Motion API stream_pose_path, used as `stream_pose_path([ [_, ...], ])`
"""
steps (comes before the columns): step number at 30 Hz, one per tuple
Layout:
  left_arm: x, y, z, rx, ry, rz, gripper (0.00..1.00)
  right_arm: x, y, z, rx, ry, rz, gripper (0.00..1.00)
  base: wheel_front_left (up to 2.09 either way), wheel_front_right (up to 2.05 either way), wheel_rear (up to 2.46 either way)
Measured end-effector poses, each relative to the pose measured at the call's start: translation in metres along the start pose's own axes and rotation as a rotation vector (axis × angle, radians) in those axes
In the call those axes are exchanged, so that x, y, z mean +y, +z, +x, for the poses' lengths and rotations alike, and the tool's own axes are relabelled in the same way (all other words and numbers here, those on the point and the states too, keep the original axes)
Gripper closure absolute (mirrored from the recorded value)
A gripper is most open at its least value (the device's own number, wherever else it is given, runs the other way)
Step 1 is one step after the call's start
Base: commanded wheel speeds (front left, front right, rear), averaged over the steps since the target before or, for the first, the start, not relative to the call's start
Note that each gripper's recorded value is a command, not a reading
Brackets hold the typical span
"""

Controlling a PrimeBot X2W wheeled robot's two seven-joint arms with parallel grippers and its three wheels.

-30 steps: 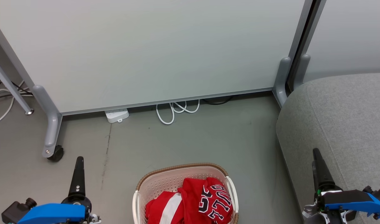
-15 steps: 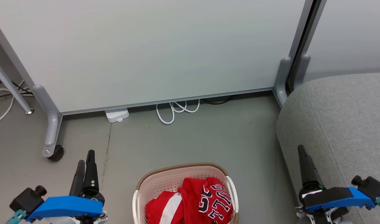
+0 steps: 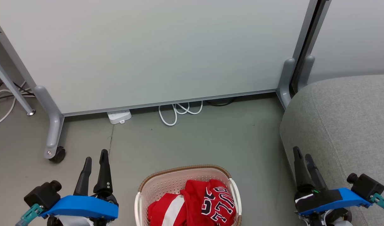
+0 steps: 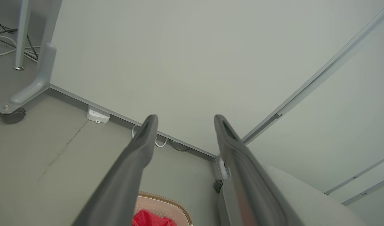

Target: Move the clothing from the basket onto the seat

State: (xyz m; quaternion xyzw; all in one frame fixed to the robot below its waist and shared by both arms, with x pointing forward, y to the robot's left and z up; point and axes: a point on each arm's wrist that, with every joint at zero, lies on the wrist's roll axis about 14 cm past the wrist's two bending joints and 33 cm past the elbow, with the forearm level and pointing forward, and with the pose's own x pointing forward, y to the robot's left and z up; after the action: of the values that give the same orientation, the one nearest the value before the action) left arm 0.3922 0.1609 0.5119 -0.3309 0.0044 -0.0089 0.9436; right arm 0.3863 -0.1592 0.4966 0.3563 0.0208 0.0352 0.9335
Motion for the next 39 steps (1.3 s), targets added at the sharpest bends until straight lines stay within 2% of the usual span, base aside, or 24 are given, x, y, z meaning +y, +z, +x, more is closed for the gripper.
stream_pose_path([
  [18,-0.007,0.000,-0.003,-0.024,-0.030,0.224,0.00,0.004,-0.008,-0.001,0.011,0.027,-0.206,0.00,0.00,0.00,0.00],
  [39,-0.018,-0.003,-0.002,-0.047,-0.086,0.427,0.00,0.009,-0.017,0.000,0.024,0.069,-0.405,0.00,0.00,0.00,0.00],
])
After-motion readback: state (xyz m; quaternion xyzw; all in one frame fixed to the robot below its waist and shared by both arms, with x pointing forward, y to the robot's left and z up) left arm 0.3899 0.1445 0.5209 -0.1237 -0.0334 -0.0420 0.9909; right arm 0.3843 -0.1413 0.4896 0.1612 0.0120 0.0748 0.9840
